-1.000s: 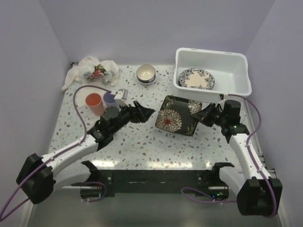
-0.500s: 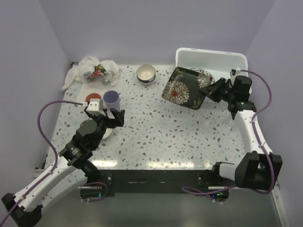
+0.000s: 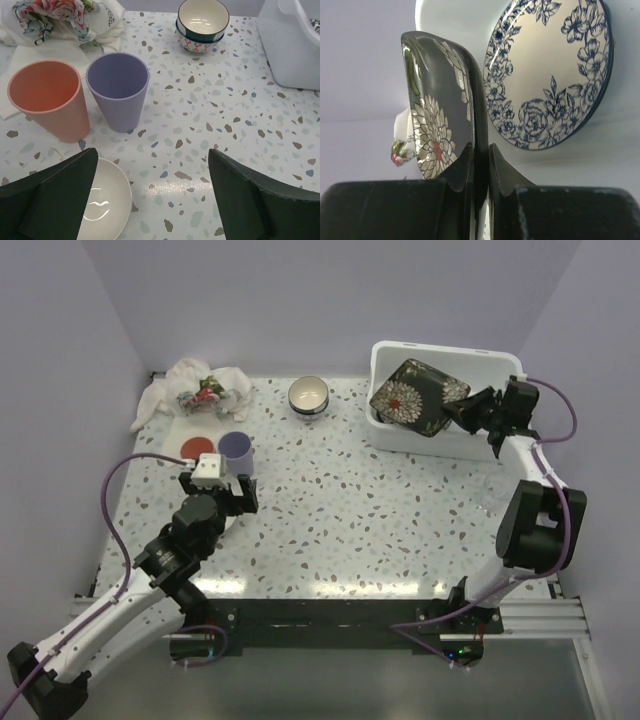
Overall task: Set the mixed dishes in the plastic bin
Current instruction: Place the plate in the plate inside a plastic bin.
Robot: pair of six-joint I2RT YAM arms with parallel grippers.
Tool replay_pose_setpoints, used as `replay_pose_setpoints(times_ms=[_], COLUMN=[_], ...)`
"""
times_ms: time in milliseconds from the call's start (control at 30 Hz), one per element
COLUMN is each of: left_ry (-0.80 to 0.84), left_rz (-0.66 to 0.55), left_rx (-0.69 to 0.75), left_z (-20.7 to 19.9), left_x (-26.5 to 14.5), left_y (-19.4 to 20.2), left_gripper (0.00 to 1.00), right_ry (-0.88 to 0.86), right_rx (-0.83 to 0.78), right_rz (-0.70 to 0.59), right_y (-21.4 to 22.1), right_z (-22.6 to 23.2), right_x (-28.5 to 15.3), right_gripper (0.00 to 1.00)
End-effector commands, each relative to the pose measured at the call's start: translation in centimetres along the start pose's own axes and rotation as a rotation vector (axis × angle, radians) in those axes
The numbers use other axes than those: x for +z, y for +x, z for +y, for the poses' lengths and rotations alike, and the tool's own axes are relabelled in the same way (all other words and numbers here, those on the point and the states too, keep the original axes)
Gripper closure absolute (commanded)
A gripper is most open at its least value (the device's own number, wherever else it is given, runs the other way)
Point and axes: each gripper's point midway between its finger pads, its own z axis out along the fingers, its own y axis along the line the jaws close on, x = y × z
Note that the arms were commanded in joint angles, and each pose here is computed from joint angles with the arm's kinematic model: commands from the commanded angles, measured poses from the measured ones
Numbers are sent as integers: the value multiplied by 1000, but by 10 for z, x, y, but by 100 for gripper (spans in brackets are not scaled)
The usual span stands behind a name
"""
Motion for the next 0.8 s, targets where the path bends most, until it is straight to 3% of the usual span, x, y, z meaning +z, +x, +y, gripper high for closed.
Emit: replay_pose_setpoints(times_ms=[0,367,767], left_ry=[-9,-40,-43], left_rz=[-2,17,41], left_rx=[25,46,63], left_z=[0,4,3], left_x=[5,10,14], left_y=[-2,4,11], left_gripper=[4,4,4], right_ry=[-264,-206,-71], right_rx=[-22,6,-57], right_rz=[-155,-198,-127], right_y=[-55,-80,-76], right_z=[75,36,-5], right_x=[-1,55,87], right_gripper=[100,100,100])
